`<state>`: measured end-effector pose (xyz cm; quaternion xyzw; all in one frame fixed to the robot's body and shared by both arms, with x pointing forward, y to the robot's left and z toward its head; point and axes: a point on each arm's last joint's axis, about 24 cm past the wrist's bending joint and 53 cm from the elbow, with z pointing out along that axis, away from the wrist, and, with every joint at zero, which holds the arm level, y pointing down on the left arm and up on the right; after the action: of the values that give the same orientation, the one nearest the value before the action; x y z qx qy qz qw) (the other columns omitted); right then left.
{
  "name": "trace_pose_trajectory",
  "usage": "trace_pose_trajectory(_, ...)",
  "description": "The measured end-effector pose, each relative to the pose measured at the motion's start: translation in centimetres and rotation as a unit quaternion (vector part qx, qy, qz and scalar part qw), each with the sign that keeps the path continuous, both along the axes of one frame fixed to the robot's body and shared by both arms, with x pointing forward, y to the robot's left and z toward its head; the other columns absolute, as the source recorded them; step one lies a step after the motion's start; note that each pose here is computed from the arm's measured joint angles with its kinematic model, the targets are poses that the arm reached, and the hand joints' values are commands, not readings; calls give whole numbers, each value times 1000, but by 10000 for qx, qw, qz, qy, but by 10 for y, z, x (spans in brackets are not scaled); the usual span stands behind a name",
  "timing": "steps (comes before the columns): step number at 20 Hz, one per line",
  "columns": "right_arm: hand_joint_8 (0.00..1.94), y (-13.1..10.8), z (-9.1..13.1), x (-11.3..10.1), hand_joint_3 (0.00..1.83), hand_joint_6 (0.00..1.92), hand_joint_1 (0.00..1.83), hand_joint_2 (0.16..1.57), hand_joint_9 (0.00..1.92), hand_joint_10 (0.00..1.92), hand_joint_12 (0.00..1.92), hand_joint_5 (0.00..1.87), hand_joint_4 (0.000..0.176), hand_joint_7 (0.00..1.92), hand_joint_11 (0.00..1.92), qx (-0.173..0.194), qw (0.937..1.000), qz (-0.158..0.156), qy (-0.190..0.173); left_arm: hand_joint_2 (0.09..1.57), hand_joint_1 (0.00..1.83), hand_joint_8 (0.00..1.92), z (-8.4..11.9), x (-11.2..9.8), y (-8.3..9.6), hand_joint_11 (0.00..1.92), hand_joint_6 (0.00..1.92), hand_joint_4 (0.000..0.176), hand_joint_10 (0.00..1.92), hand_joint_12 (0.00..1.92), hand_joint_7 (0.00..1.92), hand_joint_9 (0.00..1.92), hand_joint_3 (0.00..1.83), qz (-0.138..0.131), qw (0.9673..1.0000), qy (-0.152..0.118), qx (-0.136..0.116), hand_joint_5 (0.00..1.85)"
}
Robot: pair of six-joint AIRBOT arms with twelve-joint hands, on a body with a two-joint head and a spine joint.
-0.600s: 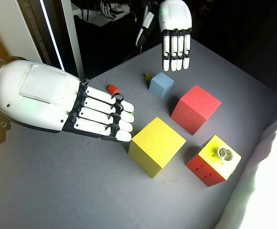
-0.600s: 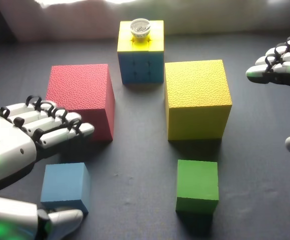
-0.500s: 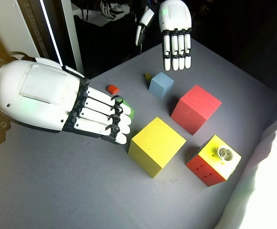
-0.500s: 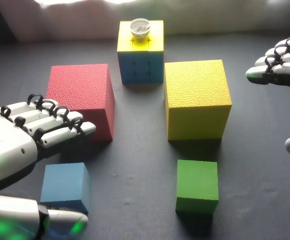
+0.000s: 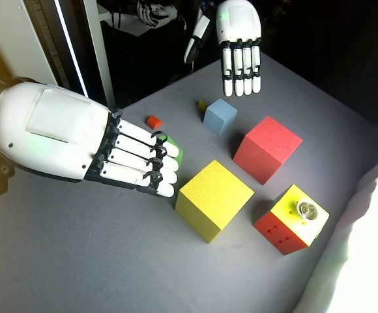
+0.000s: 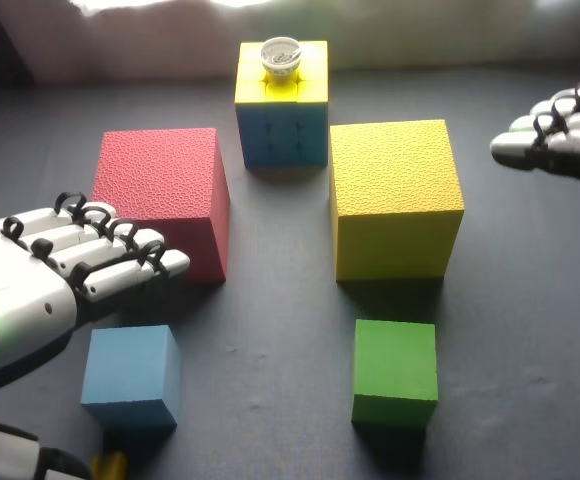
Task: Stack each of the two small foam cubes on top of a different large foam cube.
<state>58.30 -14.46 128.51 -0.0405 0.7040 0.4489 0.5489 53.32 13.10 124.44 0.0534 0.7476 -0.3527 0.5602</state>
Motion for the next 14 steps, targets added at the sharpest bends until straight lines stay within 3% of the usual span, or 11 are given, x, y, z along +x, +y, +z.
trace_pose_trajectory(3,0,3,0,-2,2,0,993,975,0,0,107,0,0,0,0,31,10000,31,30,927,881,0,-5,-1,-3,32,0,0,0,15,0,0,0,11,10000,52,68,0)
trace_pose_trajectory(5,0,8,-1,-5,2,0,1045,958,51,0,248,62,0,46,0,69,9999,71,77,924,911,0,-11,-1,-4,30,0,0,0,20,0,0,0,37,9998,175,92,0)
trace_pose_trajectory(6,3,10,-4,-7,0,3,1052,942,108,3,393,120,0,108,0,203,9995,87,224,936,891,0,-14,-2,-7,32,0,0,0,24,0,0,0,33,9997,235,66,0)
trace_pose_trajectory(8,3,15,-12,-10,10,1,973,964,130,5,432,129,0,124,0,533,9968,96,592,945,842,0,-24,-4,-14,9,0,0,0,17,0,0,4,50,9992,402,-58,0)
trace_pose_trajectory(10,8,22,-14,-8,1,5,966,947,220,9,597,200,0,223,0,787,9939,-15,771,956,833,0,-33,-9,-25,41,0,0,0,21,0,0,7,53,9985,519,-170,0)
trace_pose_trajectory(11,6,25,-12,-10,4,4,974,958,228,6,587,207,0,235,0,877,9930,-24,791,956,823,0,-36,-10,-28,7,0,0,11,239,0,11,0,63,9983,555,-193,0)
trace_pose_trajectory(12,7,29,-9,-13,0,6,932,945,279,7,684,242,0,279,10,961,9923,14,788,964,799,0,-39,-11,-31,1,0,0,21,284,0,32,0,108,9979,595,-229,0)
trace_pose_trajectory(14,1,36,-10,-20,8,1,896,976,262,1,673,223,0,269,0,949,9921,99,812,969,801,5,-42,-9,-31,0,0,0,25,354,20,57,0,179,9978,607,-207,0)
